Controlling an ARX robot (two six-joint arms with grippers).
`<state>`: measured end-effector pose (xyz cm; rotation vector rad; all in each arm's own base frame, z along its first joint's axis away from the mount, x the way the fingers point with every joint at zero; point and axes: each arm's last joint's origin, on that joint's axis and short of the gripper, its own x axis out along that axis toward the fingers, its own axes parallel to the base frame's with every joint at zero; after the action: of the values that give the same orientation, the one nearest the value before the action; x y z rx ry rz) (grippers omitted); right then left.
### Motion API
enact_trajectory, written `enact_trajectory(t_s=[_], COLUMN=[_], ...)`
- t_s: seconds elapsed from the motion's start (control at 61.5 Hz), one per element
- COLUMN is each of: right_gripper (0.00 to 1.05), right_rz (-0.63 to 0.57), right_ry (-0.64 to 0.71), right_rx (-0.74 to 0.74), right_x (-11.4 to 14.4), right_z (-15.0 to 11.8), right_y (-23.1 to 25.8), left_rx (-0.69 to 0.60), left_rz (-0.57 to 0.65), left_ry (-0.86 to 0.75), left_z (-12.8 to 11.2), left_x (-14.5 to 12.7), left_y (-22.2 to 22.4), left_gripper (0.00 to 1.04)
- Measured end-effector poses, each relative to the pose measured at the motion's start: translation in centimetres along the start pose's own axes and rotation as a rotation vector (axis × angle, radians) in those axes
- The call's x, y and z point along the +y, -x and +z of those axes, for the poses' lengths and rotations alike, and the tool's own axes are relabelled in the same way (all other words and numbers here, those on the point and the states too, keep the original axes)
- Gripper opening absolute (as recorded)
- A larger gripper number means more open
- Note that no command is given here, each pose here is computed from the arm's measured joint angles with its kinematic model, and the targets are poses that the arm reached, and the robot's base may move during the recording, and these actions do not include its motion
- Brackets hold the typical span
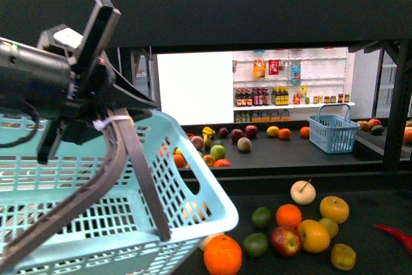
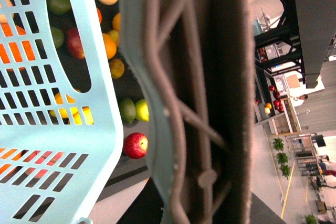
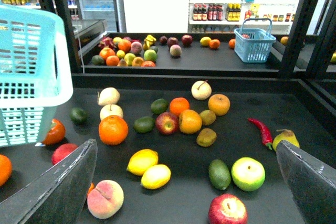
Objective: Pick lemon from shelf
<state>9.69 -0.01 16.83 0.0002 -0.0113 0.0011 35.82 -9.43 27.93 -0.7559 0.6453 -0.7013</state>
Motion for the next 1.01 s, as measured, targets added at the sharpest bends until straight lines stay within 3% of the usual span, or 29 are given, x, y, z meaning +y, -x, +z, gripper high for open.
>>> enact_trajectory(t_s=[1.007], right_gripper=[1.02], right_rz=[0.0], right_ry=[0.0], right_rx=[0.0], right_x=[0.0], right_z=[0.0], right_y=[0.0], left_rx=[0.074], left_rz=[-0.145], left_ry=[-0.079], left_z=[-0.4], left_x=[-2.5], left_y=[-4.7], left_gripper=[0.1])
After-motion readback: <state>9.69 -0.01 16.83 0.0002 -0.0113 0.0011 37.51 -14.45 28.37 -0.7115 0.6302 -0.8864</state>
